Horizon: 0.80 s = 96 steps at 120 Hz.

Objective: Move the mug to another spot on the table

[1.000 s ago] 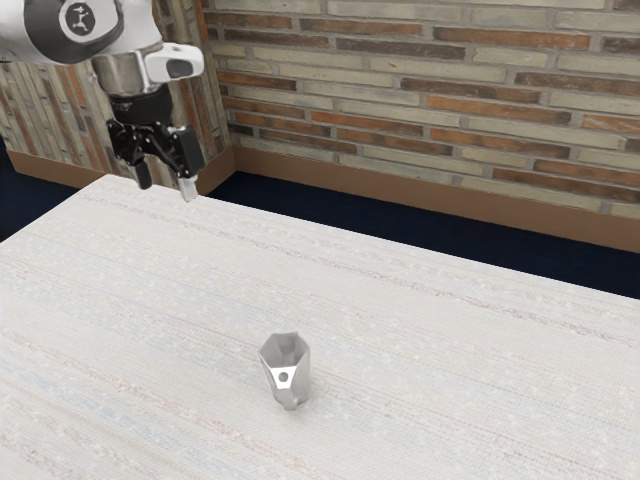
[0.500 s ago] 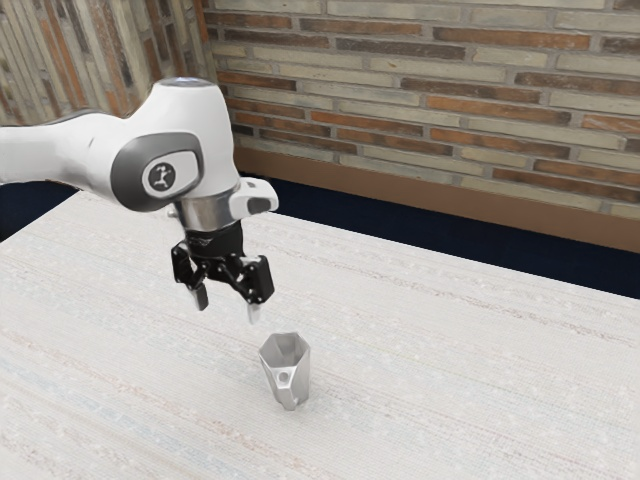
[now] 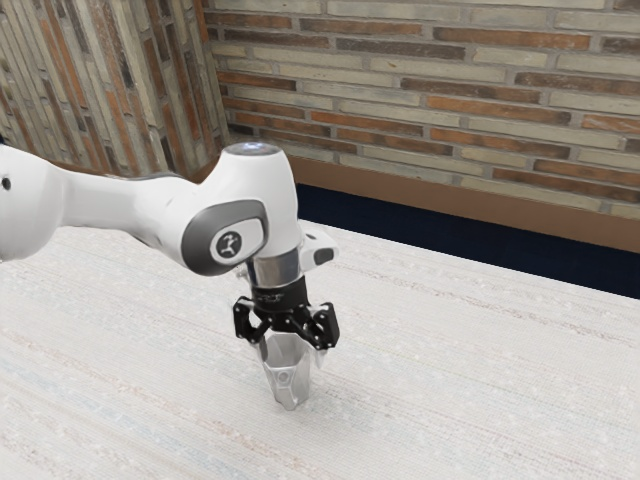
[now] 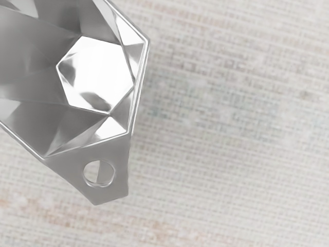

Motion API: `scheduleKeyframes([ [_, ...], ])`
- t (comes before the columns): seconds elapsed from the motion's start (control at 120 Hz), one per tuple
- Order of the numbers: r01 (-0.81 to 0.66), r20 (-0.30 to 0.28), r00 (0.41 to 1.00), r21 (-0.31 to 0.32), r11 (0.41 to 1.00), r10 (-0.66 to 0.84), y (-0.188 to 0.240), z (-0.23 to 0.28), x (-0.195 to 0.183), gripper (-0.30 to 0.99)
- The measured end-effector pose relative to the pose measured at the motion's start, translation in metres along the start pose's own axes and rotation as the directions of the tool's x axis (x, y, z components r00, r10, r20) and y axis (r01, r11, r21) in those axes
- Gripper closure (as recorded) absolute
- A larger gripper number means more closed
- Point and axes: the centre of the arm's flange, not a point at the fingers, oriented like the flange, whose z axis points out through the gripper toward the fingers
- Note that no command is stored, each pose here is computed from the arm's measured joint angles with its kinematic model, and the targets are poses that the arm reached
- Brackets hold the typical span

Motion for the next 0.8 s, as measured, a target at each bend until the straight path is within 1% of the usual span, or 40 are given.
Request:
scheduleKeyframes([
  [0.175, 0.092, 0.034, 0.995, 0.01, 0.996, -0.092, 0.005, 0.03, -0.004, 0.02],
  [0.267, 0.143, 0.04, 0.989, 0.013, 0.99, -0.144, 0.002, 0.04, -0.001, 0.02],
  [0.342, 0.203, 0.043, 0.978, 0.015, 0.979, -0.204, -0.01, 0.048, 0.01, 0.02],
  [0.425, 0.284, 0.048, 0.958, 0.019, 0.959, -0.284, -0.036, 0.059, 0.022, 0.02],
  [0.5, 0.325, 0.044, 0.945, 0.018, 0.946, -0.325, -0.046, 0.067, 0.026, 0.02],
  [0.633, 0.324, 0.032, 0.945, 0.018, 0.946, -0.325, -0.029, 0.081, 0.02, 0.03],
  [0.8, 0.366, 0.005, 0.931, -0.007, 0.931, -0.366, -0.032, 0.085, 0.029, 0.06],
])
